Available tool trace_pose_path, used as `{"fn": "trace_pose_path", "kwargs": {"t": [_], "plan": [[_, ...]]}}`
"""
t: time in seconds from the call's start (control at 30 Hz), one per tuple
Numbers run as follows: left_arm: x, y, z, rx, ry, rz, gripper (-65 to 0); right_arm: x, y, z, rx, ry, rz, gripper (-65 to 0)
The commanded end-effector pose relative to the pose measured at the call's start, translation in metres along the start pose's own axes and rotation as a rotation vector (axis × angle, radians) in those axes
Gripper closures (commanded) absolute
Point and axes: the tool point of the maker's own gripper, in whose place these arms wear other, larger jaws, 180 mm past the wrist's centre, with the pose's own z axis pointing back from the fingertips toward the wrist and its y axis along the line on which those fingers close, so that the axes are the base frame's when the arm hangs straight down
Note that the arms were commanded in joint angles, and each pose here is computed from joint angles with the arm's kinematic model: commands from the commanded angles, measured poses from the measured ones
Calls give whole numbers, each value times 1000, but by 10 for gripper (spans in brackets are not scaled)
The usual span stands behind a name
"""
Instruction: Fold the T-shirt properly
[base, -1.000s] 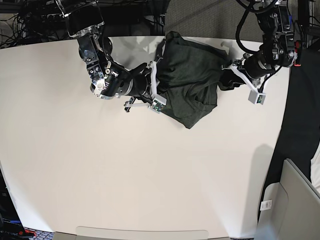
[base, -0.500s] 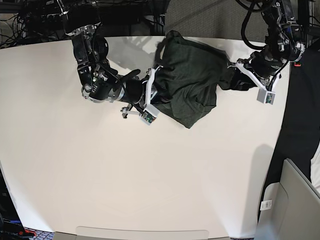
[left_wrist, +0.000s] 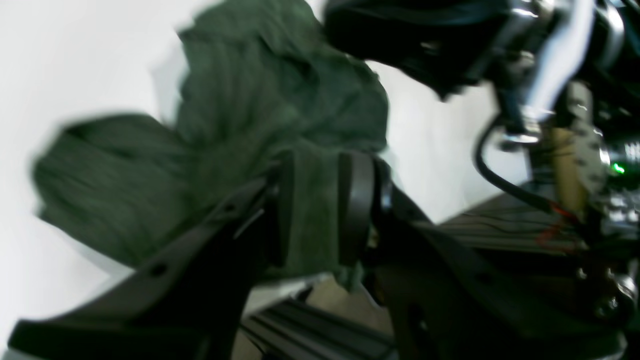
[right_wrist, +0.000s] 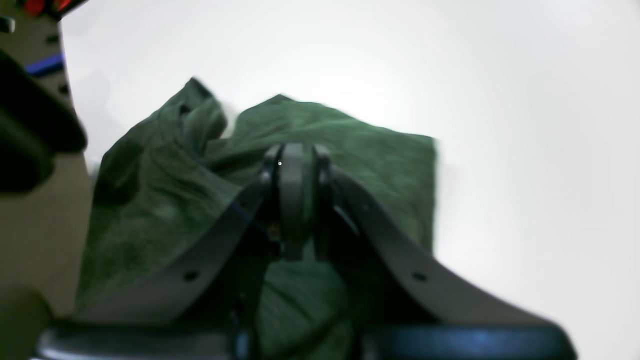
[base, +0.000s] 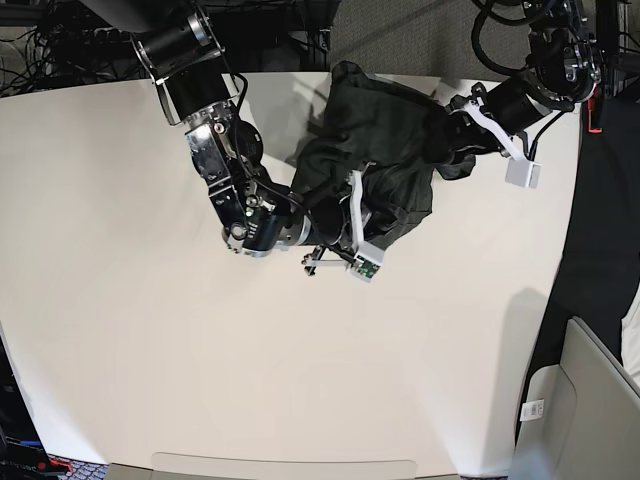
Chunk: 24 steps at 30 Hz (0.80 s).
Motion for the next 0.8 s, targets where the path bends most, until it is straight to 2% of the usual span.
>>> {"fn": "trace_pose_path", "kwargs": {"t": [0.0, 0.2, 0.33, 0.57, 0.77], "plan": [[5, -9, 2, -42, -10, 4, -133, 24, -3, 2, 1, -49, 39, -15], [-11, -14, -2, -57, 59, 17, -133, 14, -10, -15, 23, 16, 13, -16], [-16, -16, -5, -67, 76, 22, -133, 10, -22, -25, -23, 39, 36, -16], [-19, -16, -6, -67, 89, 21, -133, -9, -38, -33, -135, 171, 134, -16], [-35, -15, -4, -66, 183, 17, -133, 2, -41, -35, -163, 118, 177, -15]]}}
